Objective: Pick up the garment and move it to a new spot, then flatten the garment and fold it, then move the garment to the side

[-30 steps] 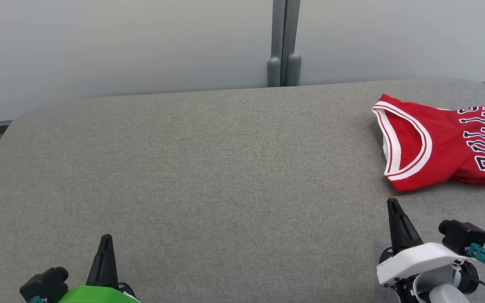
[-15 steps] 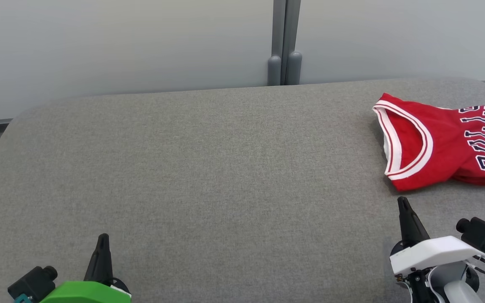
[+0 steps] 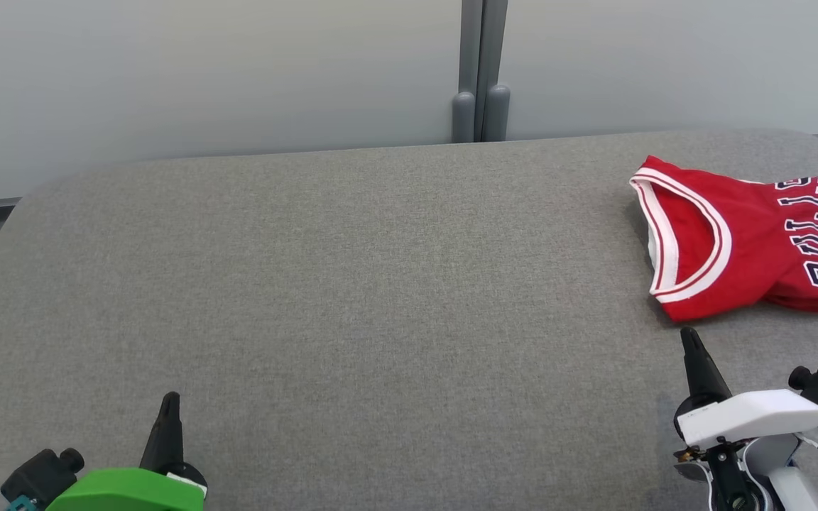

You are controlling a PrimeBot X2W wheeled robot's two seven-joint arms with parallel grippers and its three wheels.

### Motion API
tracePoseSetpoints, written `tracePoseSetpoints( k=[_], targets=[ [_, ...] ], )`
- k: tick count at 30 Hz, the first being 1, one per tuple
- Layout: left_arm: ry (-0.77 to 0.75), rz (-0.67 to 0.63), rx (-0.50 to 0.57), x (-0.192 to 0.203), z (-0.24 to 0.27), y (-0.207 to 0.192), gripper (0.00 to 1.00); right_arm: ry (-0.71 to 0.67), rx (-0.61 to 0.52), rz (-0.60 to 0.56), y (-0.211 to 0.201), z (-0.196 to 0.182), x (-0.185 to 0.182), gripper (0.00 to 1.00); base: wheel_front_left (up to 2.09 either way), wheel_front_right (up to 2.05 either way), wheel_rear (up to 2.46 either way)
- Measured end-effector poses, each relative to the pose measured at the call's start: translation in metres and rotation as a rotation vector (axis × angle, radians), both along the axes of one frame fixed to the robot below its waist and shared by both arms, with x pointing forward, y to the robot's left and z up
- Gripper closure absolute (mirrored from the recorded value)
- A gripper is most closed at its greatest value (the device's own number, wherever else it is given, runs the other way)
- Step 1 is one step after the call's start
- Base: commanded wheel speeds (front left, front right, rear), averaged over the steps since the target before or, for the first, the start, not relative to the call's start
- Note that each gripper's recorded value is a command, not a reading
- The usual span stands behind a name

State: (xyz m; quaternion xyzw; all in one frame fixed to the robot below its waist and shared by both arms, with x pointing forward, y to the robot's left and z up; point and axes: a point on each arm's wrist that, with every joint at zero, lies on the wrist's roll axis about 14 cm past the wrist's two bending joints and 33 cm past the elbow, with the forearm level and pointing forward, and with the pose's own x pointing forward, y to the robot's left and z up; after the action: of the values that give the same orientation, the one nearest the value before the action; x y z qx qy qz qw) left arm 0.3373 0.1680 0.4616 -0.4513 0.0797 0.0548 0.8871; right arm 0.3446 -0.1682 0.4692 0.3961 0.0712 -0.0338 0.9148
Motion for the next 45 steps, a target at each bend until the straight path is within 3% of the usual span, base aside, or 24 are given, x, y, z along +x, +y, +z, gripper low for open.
tracePoseSetpoints(
  k=[45],
  targets=[
    [-0.053,0.033,-0.501,0.025,0.011,0.011,1.00,-0.032,0.591,-0.090,-0.026,0.008,0.020,1.00,0.00,0.00,0.00]
  ],
)
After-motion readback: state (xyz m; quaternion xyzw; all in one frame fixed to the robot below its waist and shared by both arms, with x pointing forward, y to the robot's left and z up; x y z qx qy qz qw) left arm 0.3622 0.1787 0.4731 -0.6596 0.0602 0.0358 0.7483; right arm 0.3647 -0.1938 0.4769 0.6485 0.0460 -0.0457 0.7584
